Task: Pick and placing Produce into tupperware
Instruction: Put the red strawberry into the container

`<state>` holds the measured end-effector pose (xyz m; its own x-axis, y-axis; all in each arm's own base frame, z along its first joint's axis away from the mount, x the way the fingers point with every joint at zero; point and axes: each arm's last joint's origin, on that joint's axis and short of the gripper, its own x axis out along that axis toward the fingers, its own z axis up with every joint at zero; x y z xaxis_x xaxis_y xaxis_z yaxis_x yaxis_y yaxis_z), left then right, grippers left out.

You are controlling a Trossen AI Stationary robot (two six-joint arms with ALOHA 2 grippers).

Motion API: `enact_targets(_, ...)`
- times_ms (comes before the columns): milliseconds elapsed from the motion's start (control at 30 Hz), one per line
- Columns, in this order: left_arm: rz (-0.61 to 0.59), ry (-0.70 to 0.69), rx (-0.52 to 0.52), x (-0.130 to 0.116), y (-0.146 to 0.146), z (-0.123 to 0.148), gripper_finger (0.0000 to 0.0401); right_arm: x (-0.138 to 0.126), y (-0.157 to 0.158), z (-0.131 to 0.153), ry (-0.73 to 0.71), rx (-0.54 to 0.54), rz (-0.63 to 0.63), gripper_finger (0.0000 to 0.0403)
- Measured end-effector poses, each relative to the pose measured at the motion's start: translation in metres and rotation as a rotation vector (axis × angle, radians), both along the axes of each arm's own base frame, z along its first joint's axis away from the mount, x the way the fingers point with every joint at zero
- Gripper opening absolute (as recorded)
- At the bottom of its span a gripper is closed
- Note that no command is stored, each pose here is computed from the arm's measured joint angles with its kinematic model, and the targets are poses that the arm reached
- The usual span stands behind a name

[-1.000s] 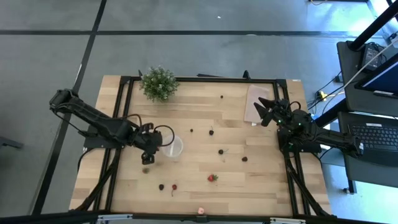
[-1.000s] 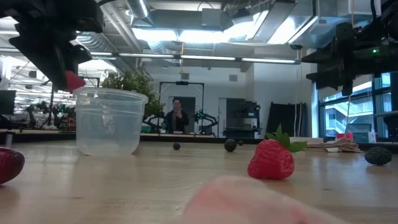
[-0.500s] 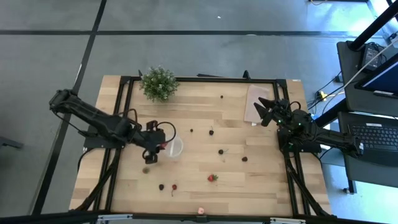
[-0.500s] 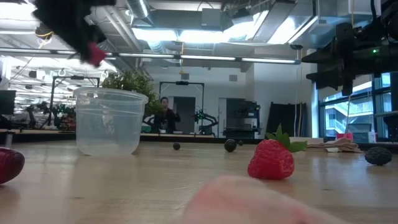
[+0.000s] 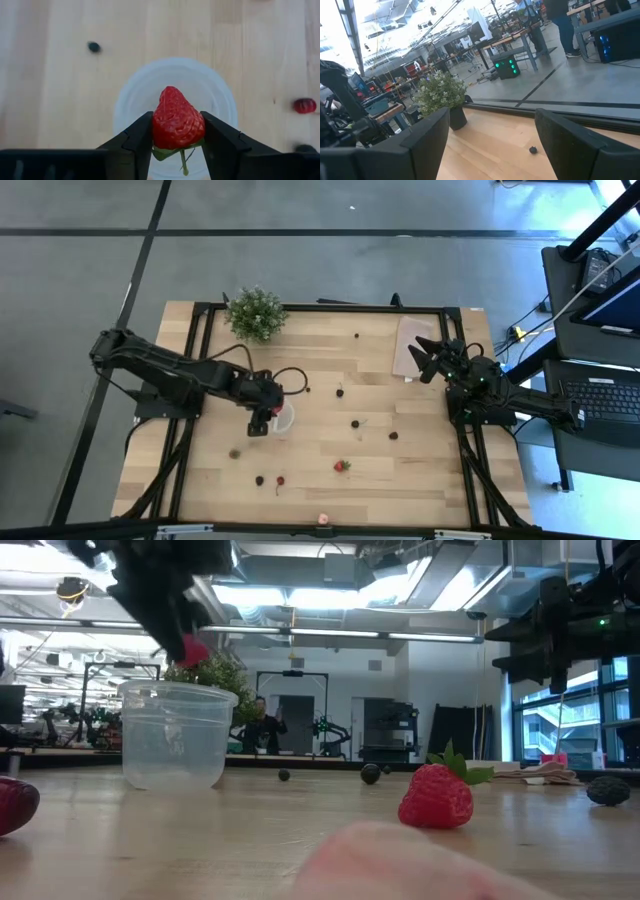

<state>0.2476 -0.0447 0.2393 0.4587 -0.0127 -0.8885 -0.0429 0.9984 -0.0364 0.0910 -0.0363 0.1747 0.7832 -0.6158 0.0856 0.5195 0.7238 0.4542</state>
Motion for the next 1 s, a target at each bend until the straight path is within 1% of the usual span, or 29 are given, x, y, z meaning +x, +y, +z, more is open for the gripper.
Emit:
enact_targets(100, -0.037, 0.023, -0.02, 0.005, -0.001, -0.006, 0.0126, 0.0, 0.0, 0.0, 0.0, 0.001, 0.0, 0.0295)
enact_targets(200, -0.077, 0.044, 0.004, 0.008, -0.001, -0.012, 0.0124, 0.0, 0.0, 0.0, 0.0, 0.0, 0.0, 0.0295)
enact_targets(400, -0.09, 0.143, 0.024, 0.019, -0.004, -0.037, 0.0148, 0.0, 0.0, 0.0, 0.0, 0.0, 0.0, 0.0295)
enact_targets(533, -0.115, 0.192, 0.034, 0.023, -0.009, -0.05, 0.0154, 0.0, 0.0, 0.0, -0.002, 0.002, 0.0, 0.0295)
enact_targets(767, -0.13, 0.17, 0.036, 0.022, -0.012, -0.047, 0.0148, 0.0, 0.0, 0.0, -0.002, 0.002, 0.0, 0.0295)
enact_targets(867, -0.126, 0.167, 0.042, 0.022, -0.012, -0.045, 0.0154, 0.0, 0.0, 0.0, -0.002, 0.002, 0.0, 0.0295)
enact_targets(1000, -0.134, 0.139, 0.042, 0.027, -0.013, -0.037, 0.0166, 0.0, 0.0, 0.0, -0.001, 0.002, 0.0, 0.0295)
